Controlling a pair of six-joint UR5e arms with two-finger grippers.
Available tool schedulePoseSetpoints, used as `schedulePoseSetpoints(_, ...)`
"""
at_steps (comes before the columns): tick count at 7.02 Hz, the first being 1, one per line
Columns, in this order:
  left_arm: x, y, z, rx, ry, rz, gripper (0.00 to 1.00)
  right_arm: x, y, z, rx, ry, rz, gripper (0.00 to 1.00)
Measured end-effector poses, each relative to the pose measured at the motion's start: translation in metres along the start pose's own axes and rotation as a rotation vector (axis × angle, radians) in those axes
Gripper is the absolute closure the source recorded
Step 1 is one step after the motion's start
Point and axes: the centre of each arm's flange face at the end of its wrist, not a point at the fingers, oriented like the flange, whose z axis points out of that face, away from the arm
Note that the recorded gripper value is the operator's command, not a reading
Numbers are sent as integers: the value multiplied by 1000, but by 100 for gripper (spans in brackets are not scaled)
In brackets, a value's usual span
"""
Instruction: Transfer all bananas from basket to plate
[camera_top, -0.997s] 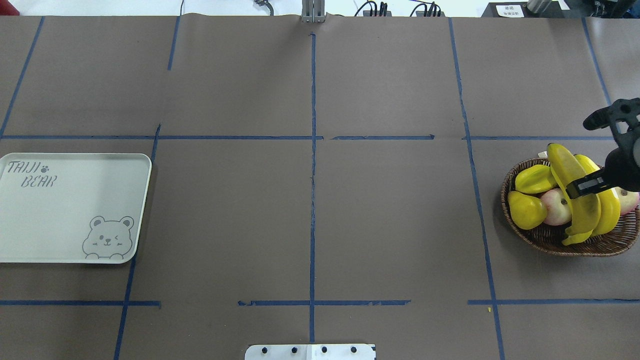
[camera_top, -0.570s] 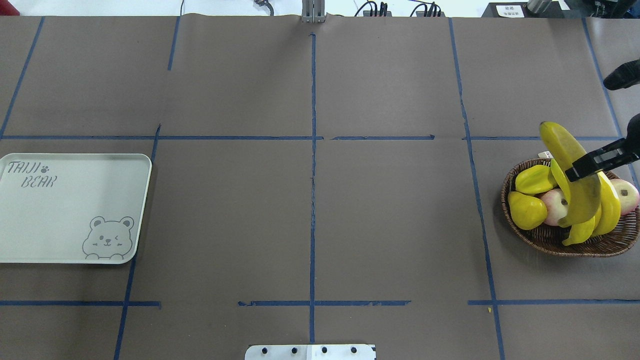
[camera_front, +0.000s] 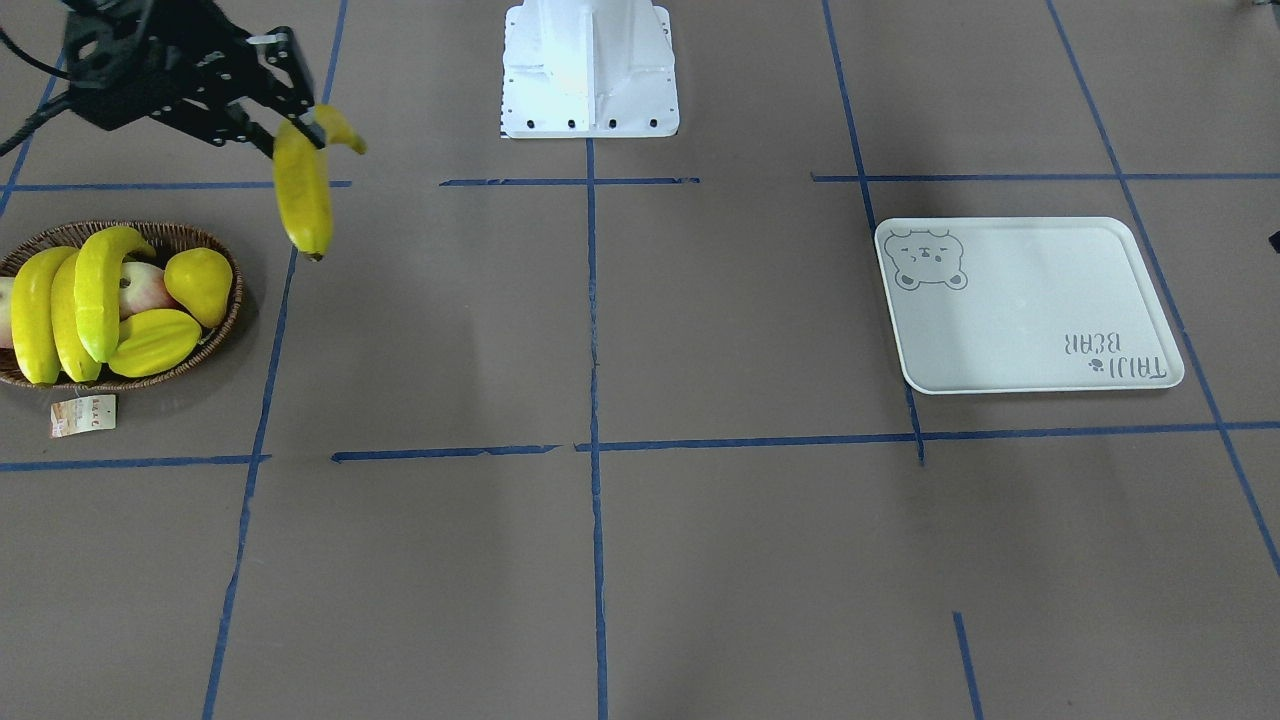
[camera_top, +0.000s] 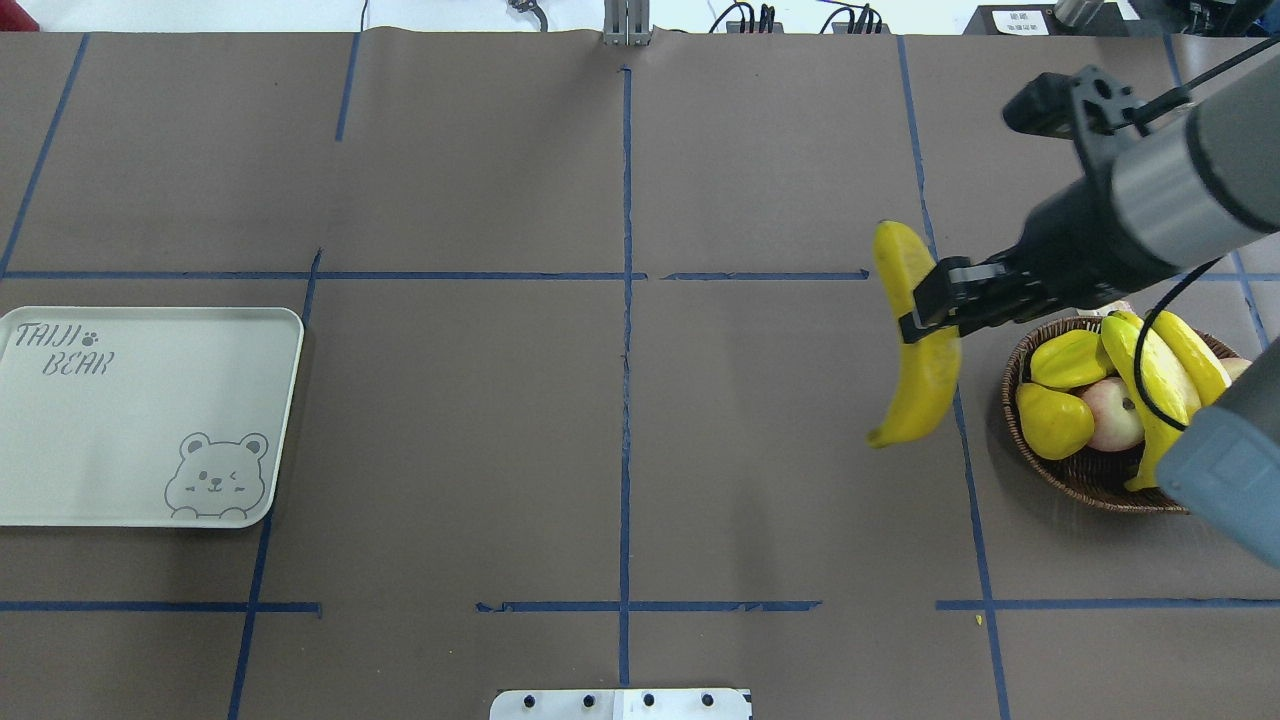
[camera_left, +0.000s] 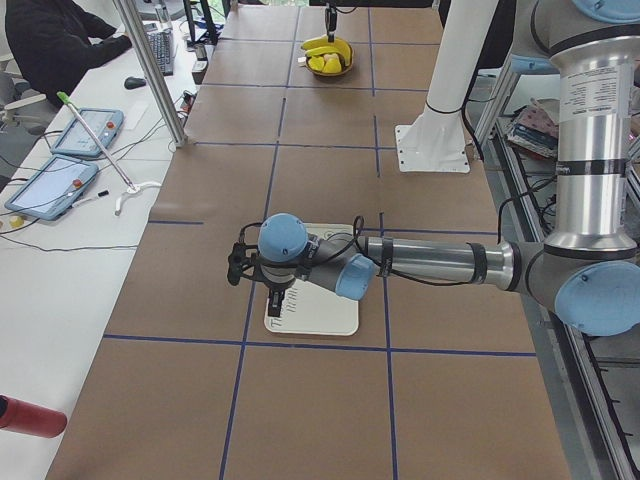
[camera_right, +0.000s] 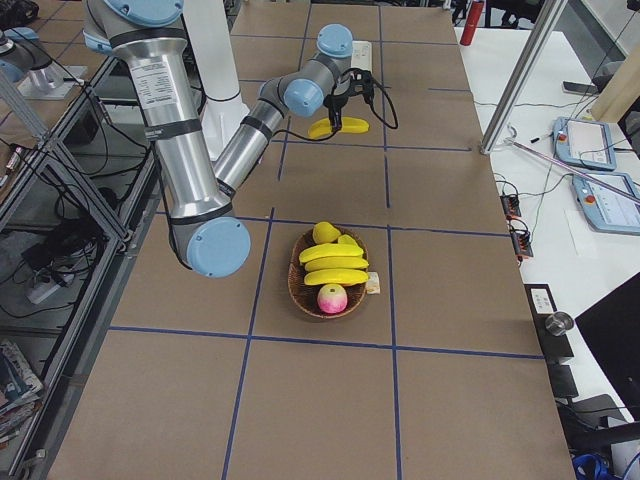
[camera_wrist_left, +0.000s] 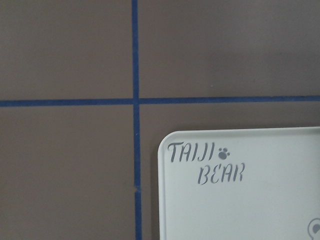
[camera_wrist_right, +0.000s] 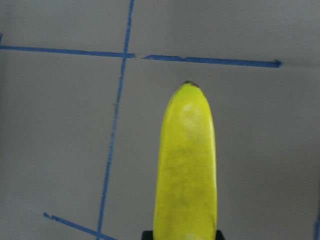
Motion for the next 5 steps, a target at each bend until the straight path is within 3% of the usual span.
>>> schedulePoseSetpoints(3,150,-40,51,87,171,-117,0,-84,38,80,140,-142,75,99)
schedulePoseSetpoints(5,273,-33,100,148,316,-230,1,-115,65,99,198,-229,107,99)
